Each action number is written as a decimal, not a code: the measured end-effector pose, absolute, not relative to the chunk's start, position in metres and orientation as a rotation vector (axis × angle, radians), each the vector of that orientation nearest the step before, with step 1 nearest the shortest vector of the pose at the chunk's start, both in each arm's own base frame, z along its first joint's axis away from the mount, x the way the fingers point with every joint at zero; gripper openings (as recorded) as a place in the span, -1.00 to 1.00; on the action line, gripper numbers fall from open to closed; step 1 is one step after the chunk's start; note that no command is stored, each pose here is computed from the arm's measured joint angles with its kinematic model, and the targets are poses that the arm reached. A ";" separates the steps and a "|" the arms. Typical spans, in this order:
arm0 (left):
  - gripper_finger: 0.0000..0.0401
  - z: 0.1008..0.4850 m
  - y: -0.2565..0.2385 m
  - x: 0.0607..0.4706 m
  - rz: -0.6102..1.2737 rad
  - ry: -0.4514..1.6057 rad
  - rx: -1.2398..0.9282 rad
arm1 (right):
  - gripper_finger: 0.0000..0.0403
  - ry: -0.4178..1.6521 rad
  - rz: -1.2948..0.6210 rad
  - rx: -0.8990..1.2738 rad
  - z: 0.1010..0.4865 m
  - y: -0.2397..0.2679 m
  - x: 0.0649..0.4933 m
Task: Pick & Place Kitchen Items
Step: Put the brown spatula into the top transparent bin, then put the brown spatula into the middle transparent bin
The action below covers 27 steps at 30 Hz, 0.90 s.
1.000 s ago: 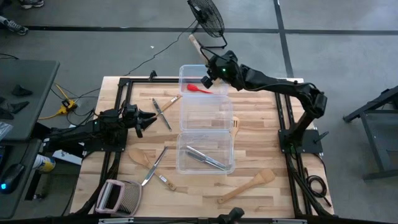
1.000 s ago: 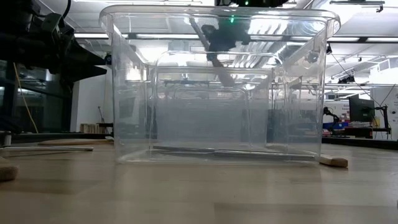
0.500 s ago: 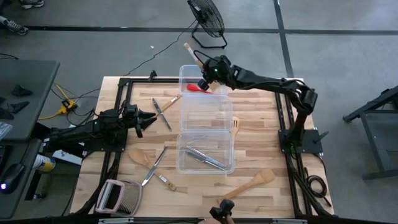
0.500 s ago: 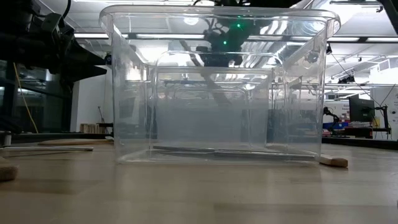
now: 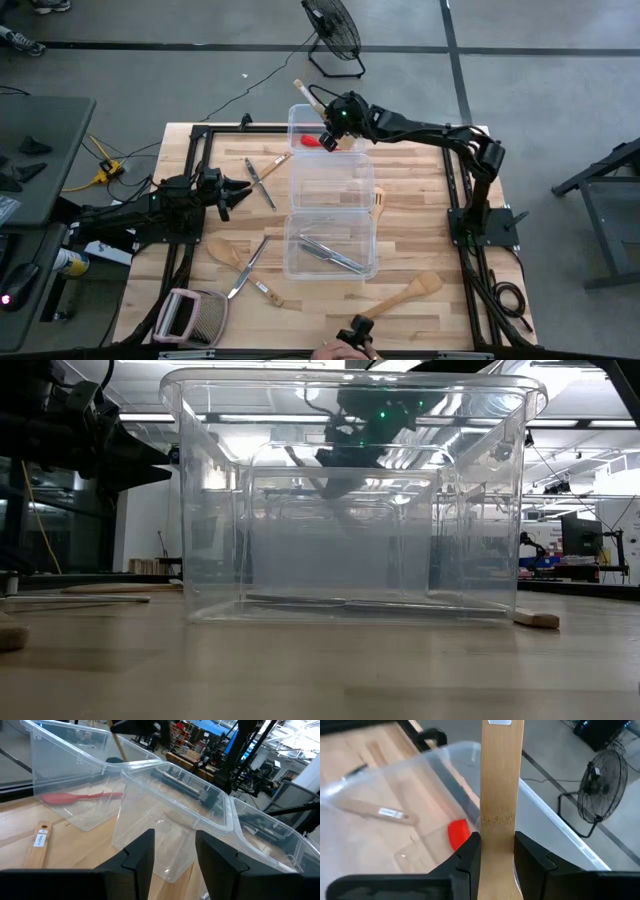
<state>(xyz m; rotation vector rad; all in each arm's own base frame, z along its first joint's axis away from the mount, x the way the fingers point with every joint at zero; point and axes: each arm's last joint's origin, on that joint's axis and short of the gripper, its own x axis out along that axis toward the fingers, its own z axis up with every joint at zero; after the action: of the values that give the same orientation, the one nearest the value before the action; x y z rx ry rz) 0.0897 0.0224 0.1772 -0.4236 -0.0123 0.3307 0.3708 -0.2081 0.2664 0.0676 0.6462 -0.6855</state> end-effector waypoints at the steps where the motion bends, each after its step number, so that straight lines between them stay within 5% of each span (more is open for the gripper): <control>1: -0.29 0.177 0.022 0.090 0.331 -0.012 -0.424 | -0.57 0.653 -0.679 0.072 0.265 -0.209 0.371; 9: -0.29 0.177 0.022 0.090 0.331 -0.013 -0.424 | -0.56 0.679 -0.672 0.084 0.256 -0.212 0.372; 19: -0.29 0.177 0.022 0.090 0.331 -0.012 -0.424 | -0.24 0.701 -0.670 0.085 0.255 -0.211 0.371; 27: -0.29 0.177 0.022 0.090 0.331 -0.012 -0.424 | -0.21 0.699 -0.671 0.088 0.256 -0.211 0.370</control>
<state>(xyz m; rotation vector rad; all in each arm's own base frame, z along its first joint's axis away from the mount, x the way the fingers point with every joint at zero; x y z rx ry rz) 0.0897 0.0224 0.1771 -0.4236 -0.0124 0.3309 0.3701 -0.2108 0.2562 0.0879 0.6990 -0.6707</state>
